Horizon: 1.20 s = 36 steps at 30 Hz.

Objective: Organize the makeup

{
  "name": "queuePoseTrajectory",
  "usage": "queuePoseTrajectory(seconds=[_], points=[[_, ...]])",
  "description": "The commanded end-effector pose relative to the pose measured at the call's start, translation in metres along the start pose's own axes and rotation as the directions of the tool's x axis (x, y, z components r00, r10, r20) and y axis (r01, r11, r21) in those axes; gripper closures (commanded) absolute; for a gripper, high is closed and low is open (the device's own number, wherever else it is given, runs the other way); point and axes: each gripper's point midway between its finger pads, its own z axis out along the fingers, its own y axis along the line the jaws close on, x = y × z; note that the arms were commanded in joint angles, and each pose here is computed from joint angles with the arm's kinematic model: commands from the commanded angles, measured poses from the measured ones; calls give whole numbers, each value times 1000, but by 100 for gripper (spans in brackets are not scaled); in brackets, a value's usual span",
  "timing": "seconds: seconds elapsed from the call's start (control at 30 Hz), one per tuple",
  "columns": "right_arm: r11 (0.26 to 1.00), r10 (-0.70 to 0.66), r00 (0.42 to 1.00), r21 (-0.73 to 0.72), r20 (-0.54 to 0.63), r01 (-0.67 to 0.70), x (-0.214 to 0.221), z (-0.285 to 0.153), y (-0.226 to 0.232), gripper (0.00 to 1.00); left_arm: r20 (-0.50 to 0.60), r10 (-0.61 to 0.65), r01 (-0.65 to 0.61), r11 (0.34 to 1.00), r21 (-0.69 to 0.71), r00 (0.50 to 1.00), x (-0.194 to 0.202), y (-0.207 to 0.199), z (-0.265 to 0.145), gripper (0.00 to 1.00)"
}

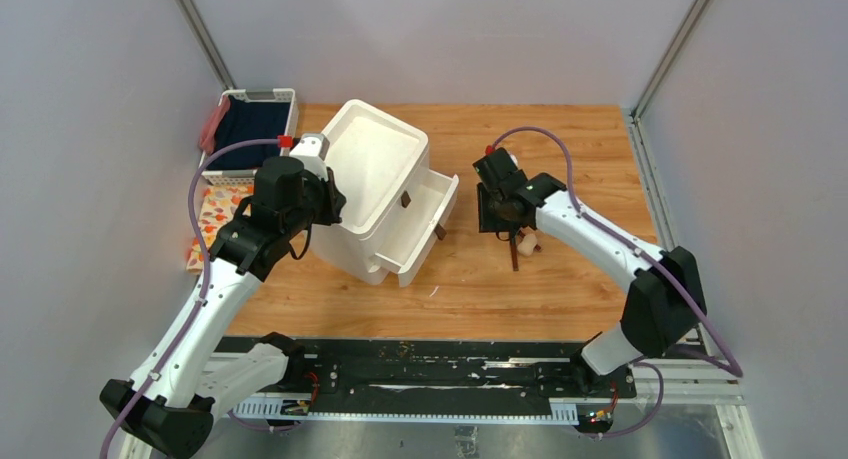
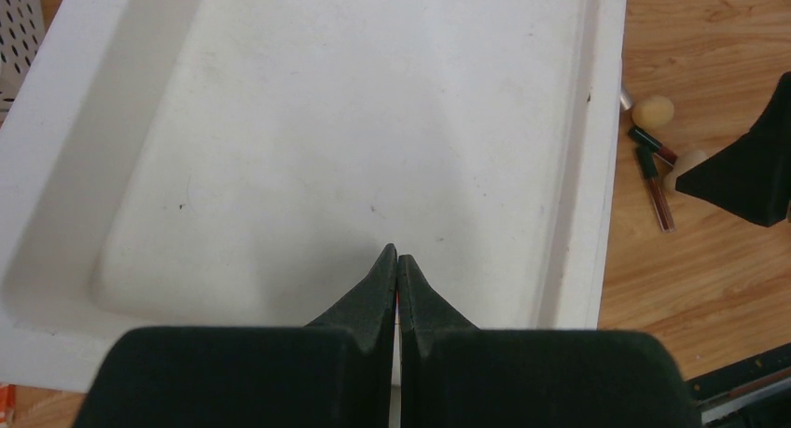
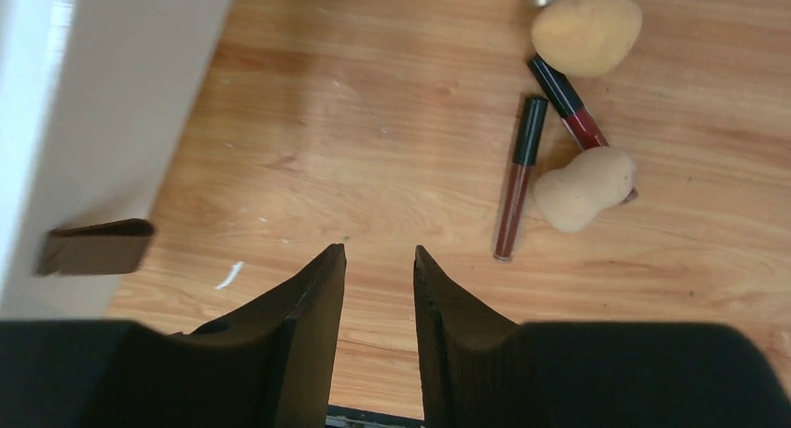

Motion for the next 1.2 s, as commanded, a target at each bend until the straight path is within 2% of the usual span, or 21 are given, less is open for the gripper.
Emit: queuePoseTrajectory(seconds=[0.0, 0.13, 0.4, 1.07, 1.13, 1.17], points=[[988, -22, 992, 152, -121, 40, 22, 17, -38, 64, -9, -4, 5, 1000, 12, 1000, 1, -4, 0, 100], [982, 23, 977, 186, -211, 17, 35, 40, -55, 68, -10, -4, 4, 1000, 14, 1000, 1, -4, 0, 100], [980, 94, 949, 196, -300, -35, 45, 67, -79, 70, -14, -3, 3, 1000, 10, 1000, 3, -3, 1, 100], [979, 168, 896, 177, -412, -102, 69, 109, -94, 74, -4, 3, -3, 1000, 3, 1000, 1, -2, 2, 100], [979, 170, 891, 177, -421, -103, 72, 112, -95, 78, -3, 4, -4, 1000, 1, 1000, 1, -1, 3, 100], [979, 171, 888, 174, -427, -105, 75, 113, -94, 84, -2, 5, -5, 1000, 3, 1000, 0, -2, 2, 100]])
